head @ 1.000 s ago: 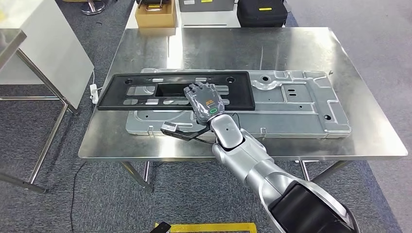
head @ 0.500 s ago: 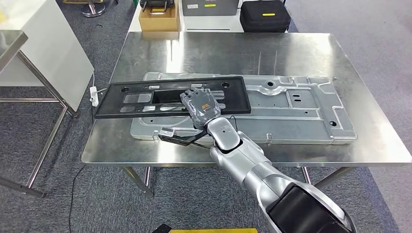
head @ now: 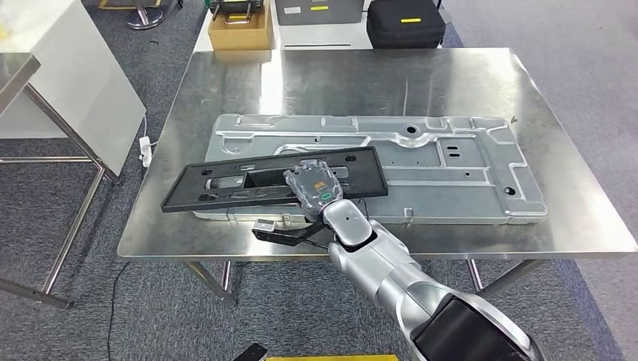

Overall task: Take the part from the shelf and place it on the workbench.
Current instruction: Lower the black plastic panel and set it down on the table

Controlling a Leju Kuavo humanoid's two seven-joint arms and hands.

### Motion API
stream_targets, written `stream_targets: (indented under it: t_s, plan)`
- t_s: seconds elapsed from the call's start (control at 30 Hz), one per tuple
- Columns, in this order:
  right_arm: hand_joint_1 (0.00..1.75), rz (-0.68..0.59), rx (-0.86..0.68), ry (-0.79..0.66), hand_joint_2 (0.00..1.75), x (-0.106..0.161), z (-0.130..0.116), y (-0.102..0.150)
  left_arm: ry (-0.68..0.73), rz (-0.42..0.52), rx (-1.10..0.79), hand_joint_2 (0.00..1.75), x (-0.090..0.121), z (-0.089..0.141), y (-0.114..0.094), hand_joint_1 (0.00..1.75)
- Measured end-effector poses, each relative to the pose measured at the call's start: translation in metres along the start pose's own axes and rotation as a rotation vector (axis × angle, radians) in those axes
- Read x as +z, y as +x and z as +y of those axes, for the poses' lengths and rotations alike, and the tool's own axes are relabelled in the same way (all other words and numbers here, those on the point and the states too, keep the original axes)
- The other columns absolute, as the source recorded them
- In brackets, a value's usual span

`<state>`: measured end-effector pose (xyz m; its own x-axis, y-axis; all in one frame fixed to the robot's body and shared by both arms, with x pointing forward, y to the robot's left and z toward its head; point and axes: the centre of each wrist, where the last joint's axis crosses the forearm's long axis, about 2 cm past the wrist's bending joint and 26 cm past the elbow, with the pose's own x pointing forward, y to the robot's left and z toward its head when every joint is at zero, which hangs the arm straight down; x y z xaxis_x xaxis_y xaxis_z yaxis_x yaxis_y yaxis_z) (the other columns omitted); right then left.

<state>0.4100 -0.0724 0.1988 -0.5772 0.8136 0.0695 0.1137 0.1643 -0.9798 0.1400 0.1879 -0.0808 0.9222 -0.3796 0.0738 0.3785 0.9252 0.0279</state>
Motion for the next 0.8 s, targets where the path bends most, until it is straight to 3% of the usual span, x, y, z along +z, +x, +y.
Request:
stream_targets:
  t_s: [0.43, 0.8]
  plan:
    - [1.71, -0.001, -0.026, 0.024, 1.75, 0.0046, 0.0078, 0.0022, -0.013, 0.002, 0.028, 1.75, -0.0004, -0.0001, -0.0014, 0.00]
    - [1.71, 0.082, -0.094, -0.071, 1.75, 0.0038, 0.0033, -0.0045, -0.025, 0.008, 0.042, 1.75, -0.0003, -0.0033, -0.0023, 0.00]
